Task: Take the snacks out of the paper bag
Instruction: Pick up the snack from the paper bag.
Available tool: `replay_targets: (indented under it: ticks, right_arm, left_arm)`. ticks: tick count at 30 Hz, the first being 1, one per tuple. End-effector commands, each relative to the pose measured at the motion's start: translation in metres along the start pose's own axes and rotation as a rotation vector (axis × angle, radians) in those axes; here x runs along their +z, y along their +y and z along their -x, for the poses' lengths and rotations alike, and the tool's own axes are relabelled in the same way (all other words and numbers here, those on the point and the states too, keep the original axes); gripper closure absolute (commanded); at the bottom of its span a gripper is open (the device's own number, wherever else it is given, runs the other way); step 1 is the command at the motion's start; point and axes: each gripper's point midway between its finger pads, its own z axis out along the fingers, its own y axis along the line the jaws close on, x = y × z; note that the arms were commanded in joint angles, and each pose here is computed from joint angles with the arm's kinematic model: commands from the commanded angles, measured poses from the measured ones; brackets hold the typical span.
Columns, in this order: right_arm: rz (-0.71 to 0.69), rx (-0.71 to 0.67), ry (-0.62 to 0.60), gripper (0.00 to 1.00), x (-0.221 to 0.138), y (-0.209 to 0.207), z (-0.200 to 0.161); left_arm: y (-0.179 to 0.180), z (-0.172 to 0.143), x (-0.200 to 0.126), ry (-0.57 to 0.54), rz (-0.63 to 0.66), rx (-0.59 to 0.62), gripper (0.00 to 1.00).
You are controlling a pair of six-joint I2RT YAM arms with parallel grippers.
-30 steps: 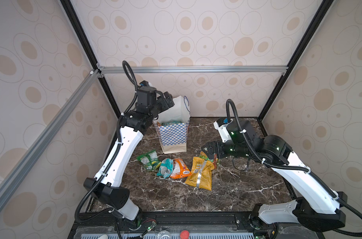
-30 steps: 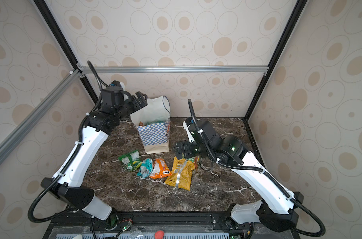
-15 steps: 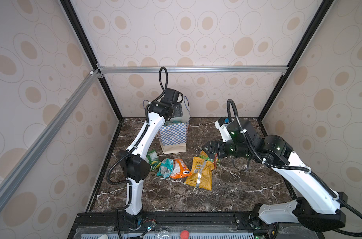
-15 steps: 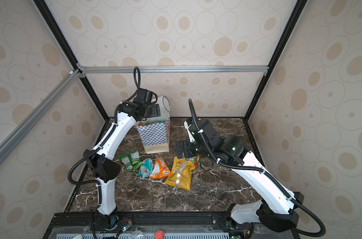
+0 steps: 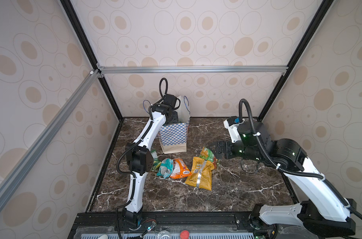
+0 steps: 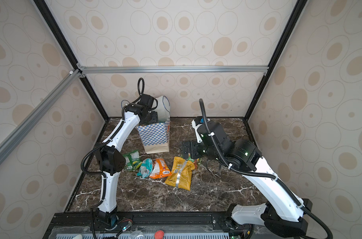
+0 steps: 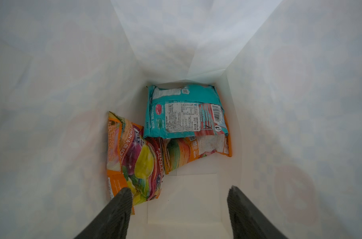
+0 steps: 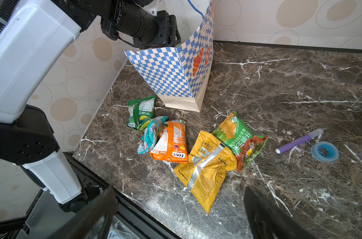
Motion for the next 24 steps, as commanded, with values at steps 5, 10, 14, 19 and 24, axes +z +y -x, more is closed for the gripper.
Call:
replay_targets:
  ticks: [5, 10, 14, 19, 24]
  right_arm:
    - [-0.007, -0.036, 0.022, 0.0, 0.008, 0.006, 0.003]
    - [-0.015, -0.035, 0.006, 0.0, 0.005, 0.003, 0.005]
    - [-0.02, -0.037, -0.01, 0.0, 0.001, 0.002, 0.008]
    - [-0.019, -0.033, -0.019, 0.0, 0.0, 0.002, 0.011]
    - [0.003, -0.019, -0.016, 0.0, 0.003, 0.008, 0.011]
  left_arm:
    - [-0.003, -0.014, 0.048, 0.083, -0.023, 0.049, 0.24]
    - [-0.005, -0.032, 0.086, 0.136, -0.014, 0.071, 0.24]
    - [-0.004, -0.047, 0.117, 0.18, -0.02, 0.075, 0.24]
    - [0.002, -0.064, 0.143, 0.219, 0.001, 0.088, 0.24]
    - [0.007, -0.077, 0.157, 0.244, 0.02, 0.101, 0.24]
